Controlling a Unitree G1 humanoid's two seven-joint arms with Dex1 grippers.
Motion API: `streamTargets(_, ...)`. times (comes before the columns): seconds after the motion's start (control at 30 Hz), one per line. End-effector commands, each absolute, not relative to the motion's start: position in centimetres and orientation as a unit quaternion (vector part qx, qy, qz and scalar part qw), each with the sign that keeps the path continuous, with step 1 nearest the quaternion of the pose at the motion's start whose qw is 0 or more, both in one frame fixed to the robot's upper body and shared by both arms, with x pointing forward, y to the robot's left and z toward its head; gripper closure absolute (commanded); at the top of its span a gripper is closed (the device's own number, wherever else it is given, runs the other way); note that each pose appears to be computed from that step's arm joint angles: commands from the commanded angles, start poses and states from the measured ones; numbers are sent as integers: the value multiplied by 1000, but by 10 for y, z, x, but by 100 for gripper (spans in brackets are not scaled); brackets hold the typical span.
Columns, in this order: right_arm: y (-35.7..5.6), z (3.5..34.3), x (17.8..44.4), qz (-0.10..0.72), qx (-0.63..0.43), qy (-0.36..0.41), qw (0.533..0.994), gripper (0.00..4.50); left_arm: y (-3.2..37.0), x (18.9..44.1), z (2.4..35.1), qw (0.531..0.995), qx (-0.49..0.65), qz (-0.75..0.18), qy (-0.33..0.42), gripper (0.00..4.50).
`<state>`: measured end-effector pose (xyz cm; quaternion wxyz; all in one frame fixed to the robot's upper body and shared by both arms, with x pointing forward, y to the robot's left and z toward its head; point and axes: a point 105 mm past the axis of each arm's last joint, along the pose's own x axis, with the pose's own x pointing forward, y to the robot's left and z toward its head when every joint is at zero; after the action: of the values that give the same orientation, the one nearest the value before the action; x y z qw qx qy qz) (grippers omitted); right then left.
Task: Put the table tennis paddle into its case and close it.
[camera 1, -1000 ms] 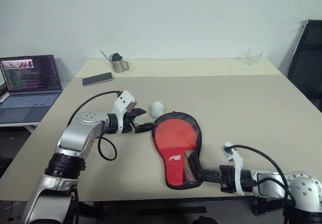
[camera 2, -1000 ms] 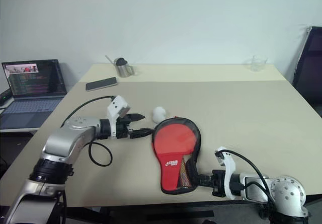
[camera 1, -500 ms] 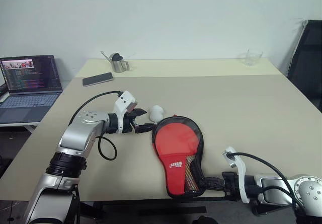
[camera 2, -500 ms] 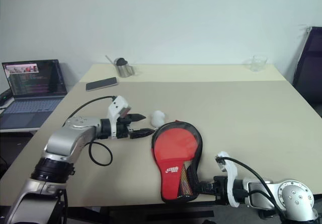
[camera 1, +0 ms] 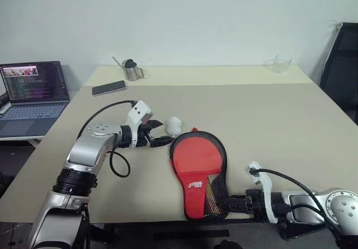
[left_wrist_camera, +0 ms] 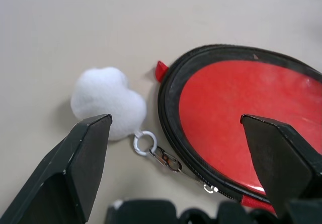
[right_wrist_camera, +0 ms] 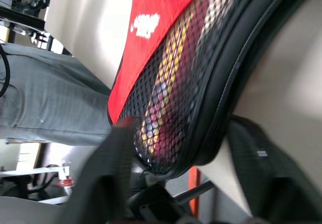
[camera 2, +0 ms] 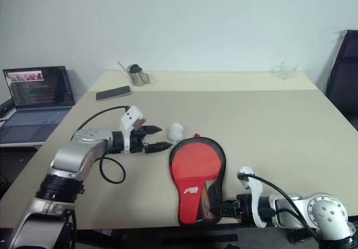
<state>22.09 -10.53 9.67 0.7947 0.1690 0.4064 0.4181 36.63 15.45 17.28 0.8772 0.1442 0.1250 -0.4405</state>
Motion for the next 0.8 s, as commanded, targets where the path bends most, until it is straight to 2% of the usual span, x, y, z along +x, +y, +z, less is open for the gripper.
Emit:
streamTargets(0.03,-125,118,235,417,127,368,821,25,156,372,190,884,154,-431,93,0)
streamTargets(0.07,-134,126,238,418,106,359,828,4,157,373,191,886,153,-428,90,0)
streamTargets(0.2,-164,160,255,415,12,307,856,4,163,383,197,902,139,-401,76,0)
streamTargets(0.3,-164,190,300,372,-46,195,907,4,164,395,199,918,127,-371,65,0)
streamTargets(0.4,-129,215,334,363,-70,61,927,4,160,410,200,932,116,-338,60,0)
streamTargets(0.5,-84,208,348,375,-83,-5,923,4,153,426,197,943,111,-306,69,0)
streamTargets(0.57,-58,193,350,388,-89,-13,917,4,149,436,193,949,101,-286,79,0)
streamTargets(0.73,-28,154,352,393,-80,7,916,4,140,451,175,954,94,-258,119,0)
streamTargets(0.8,-24,130,349,402,-75,50,911,4,129,451,167,949,88,-275,127,0)
